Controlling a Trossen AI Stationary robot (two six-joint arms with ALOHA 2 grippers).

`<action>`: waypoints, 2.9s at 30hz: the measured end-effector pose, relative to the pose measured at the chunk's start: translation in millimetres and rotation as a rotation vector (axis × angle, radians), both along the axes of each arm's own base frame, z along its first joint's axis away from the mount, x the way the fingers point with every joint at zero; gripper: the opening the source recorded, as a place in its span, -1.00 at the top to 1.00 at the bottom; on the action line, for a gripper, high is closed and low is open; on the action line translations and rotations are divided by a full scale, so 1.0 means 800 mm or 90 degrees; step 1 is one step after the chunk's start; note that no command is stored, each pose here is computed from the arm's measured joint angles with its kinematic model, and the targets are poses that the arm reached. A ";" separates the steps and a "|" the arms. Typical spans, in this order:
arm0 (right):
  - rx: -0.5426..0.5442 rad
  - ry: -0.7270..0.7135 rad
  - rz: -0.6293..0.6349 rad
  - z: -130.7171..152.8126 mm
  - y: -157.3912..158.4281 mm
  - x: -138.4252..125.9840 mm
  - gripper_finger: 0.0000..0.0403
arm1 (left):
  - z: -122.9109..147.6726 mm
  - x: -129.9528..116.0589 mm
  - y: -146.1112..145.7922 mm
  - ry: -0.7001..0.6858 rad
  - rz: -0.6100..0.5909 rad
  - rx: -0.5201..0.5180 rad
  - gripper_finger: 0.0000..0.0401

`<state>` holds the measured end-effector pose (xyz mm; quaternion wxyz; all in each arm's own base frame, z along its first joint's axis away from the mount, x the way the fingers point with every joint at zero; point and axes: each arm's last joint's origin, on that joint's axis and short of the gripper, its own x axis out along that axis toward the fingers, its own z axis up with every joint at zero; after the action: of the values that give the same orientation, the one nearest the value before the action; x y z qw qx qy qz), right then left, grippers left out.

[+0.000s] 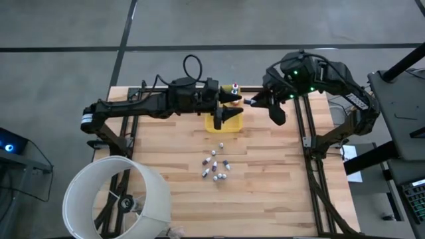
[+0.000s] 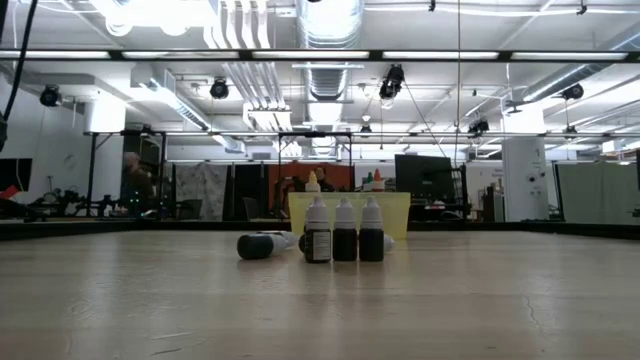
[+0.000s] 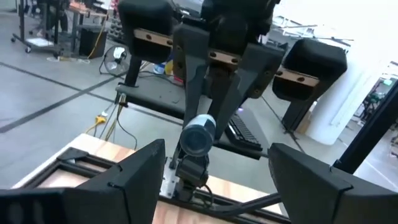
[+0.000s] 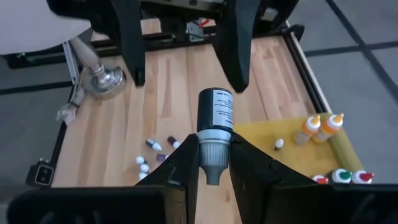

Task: Pick & Place food coloring
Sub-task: Put the top small black food coloring bottle into the yellow bin

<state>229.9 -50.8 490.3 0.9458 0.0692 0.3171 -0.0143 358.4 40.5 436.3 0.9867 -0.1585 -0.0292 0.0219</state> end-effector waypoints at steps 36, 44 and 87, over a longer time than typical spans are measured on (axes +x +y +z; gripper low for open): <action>-0.003 -0.060 0.037 0.007 0.000 0.013 0.67 | 0.006 -0.001 0.004 -0.025 0.009 0.041 0.04; -0.003 -0.060 0.037 0.007 0.000 0.013 0.67 | 0.006 -0.001 0.003 -0.026 0.005 0.037 0.16; 0.010 -0.061 0.030 0.004 -0.001 0.017 0.67 | 0.006 -0.001 0.001 -0.023 -0.011 0.024 0.46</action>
<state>243.1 -51.5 493.4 0.9594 0.0698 0.2728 0.0137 357.8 41.6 441.4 0.9890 -0.1403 -0.0462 0.0097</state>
